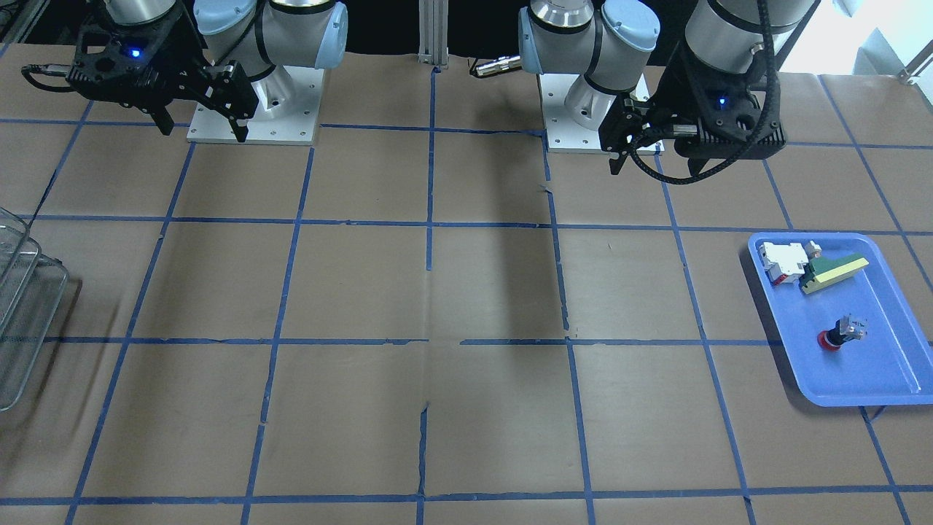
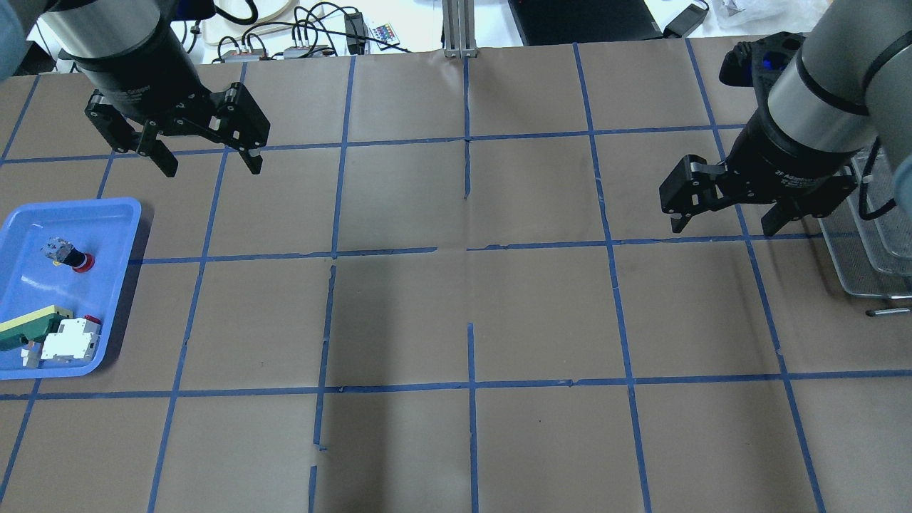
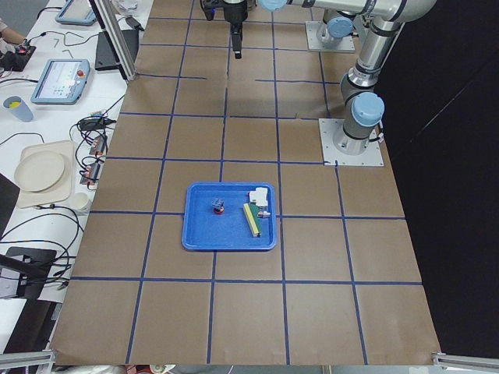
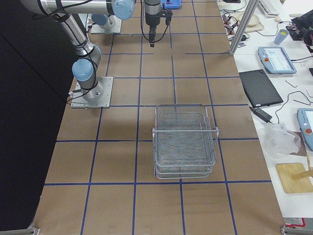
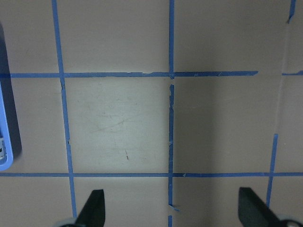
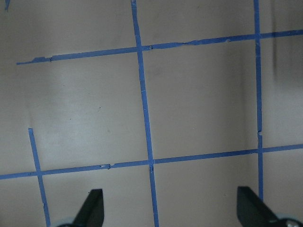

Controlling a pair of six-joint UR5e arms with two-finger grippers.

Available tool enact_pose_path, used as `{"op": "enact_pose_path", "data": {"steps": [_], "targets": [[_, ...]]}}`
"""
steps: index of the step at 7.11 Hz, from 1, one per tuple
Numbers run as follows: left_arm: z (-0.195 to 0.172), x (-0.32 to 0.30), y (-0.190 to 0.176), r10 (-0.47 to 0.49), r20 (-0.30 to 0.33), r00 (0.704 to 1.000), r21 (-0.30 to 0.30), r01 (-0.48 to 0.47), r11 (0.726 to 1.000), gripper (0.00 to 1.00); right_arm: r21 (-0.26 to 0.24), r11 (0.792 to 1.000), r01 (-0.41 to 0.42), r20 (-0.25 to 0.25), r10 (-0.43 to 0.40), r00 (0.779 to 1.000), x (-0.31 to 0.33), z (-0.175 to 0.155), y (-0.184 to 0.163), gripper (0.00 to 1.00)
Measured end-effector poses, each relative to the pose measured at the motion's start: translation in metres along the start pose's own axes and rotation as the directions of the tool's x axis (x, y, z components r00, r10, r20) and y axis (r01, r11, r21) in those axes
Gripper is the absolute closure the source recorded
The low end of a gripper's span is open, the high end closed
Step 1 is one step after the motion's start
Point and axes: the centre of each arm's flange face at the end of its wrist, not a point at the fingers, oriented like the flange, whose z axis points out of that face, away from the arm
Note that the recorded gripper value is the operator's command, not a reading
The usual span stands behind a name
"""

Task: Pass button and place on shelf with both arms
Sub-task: 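Move the open left gripper toward the red-capped button in the blue tray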

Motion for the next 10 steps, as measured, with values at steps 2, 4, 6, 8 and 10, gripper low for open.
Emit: {"op": "enact_pose_path", "data": {"steps": [2,4,6,8,10], "targets": [[-0.002,-0.001,0.001,-0.001,-0.005,1.0,0.007,0.001,1.0,0.0,-0.004,1.0,-0.005,0.001,0.005,1.0,0.0,0.002,-0.001,0.0],[0.0,-0.002,0.003,0.0,-0.005,1.0,0.006,0.0,1.0,0.0,-0.008,1.0,-0.007,0.003,0.007,1.0,-0.002,0.002,-0.006,0.0],[0.001,-0.005,0.002,0.008,0.003,1.0,0.004,-0.008,1.0,0.0,-0.011,1.0,0.0,0.016,0.0,1.0,-0.008,-0.001,-0.013,0.0],[0.014,-0.044,-0.01,0.0,0.0,1.0,-0.017,0.0,1.0,0.0,-0.03,1.0,0.009,0.009,-0.008,1.0,-0.011,-0.006,-0.018,0.0],[0.044,-0.136,-0.034,0.022,-0.023,0.999,-0.051,-0.023,0.998,0.0,-0.044,0.999,0.01,0.006,-0.009,1.0,-0.011,-0.002,-0.019,0.0]]}}
